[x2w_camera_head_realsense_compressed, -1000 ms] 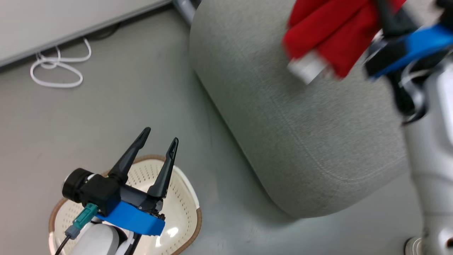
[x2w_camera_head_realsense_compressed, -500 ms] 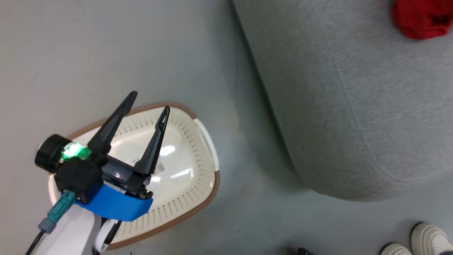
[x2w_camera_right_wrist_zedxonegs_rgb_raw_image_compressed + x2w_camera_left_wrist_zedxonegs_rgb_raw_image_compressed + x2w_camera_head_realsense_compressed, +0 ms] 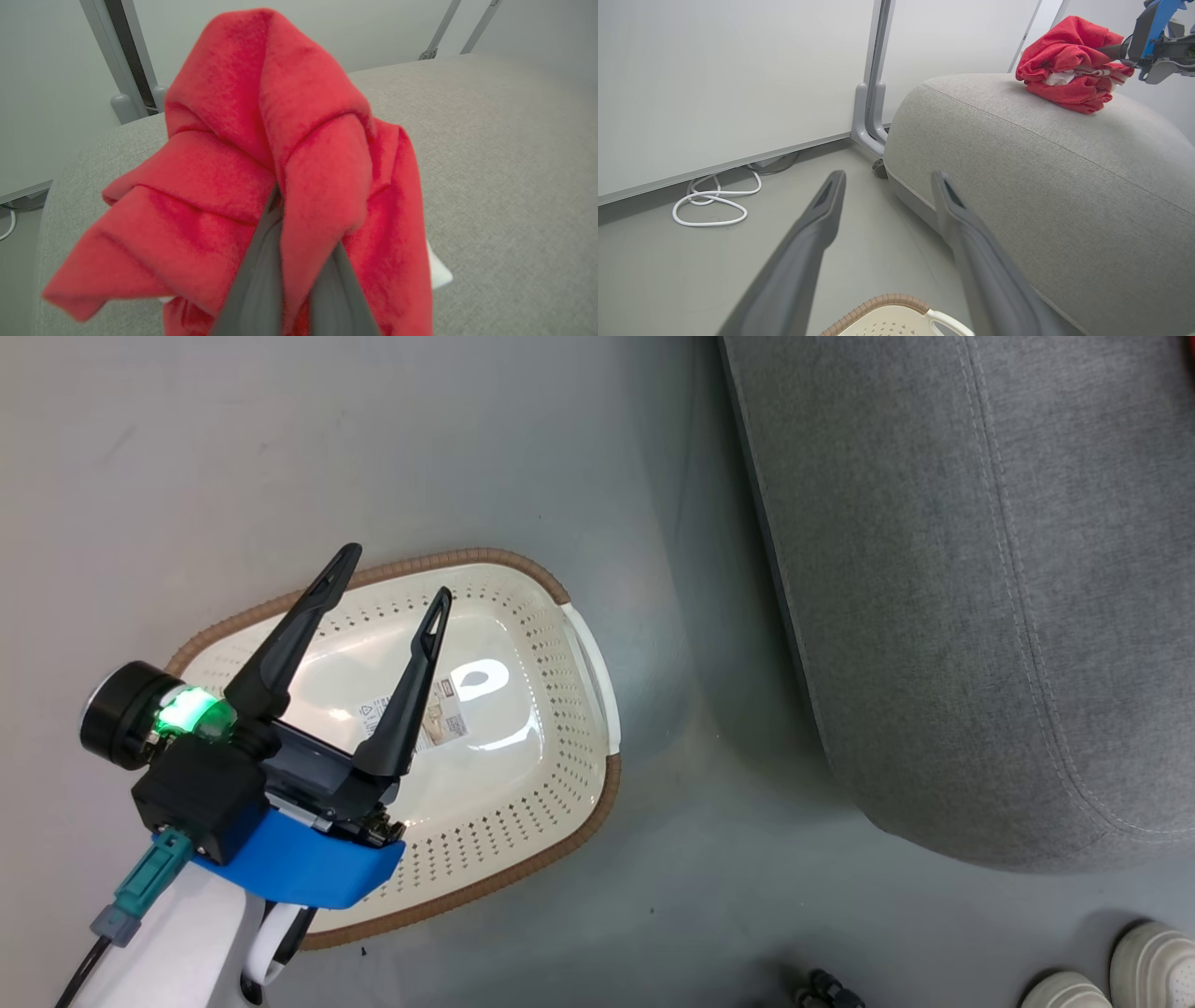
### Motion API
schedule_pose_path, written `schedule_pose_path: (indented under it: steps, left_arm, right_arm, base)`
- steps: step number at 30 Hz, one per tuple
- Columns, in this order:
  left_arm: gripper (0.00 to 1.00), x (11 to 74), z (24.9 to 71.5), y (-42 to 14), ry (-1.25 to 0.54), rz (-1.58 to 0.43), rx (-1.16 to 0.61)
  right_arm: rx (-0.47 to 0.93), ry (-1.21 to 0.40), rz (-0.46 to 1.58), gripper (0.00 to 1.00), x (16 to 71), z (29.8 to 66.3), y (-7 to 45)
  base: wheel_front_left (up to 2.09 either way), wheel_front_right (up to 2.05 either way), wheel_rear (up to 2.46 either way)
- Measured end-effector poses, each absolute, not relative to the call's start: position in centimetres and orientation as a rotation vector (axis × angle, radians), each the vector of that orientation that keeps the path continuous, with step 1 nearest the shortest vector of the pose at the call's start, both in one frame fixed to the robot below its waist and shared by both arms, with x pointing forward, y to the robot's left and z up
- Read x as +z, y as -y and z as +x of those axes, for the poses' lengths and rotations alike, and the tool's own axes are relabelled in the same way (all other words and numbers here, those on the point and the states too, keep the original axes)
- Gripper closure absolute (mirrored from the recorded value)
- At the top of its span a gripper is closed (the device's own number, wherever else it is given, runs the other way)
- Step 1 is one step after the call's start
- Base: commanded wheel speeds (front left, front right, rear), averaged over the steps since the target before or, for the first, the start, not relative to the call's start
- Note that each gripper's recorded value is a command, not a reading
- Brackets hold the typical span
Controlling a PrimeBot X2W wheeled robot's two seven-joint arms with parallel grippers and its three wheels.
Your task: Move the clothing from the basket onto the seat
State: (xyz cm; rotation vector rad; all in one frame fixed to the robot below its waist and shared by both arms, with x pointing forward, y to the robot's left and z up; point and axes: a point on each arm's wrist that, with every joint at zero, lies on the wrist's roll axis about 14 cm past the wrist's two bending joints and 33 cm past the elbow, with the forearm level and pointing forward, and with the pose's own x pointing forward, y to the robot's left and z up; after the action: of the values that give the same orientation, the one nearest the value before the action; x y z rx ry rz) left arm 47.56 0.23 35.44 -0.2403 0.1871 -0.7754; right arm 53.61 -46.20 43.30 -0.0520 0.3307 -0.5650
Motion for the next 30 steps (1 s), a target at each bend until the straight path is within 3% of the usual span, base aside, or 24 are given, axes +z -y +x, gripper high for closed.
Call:
schedule_pose_path:
  steps: [14, 30]
  left_arm:
    - [0.0, 39.6, 46.5, 0.1, -0.152, -0.258, -0.741]
    - [0.0, 45.3, 42.8, -1.8, -0.104, -0.25, -0.636]
  right_arm:
    - [-0.496, -0.283, -0.032, 0.0, 45.6, 50.7, 43.4]
    - [-0.294, -0.09, 0.025, 0.0, 49.9, 43.7, 34.0]
  base:
    - [0.0, 0.0, 0.0]
    - [0.0, 0.0, 0.0]
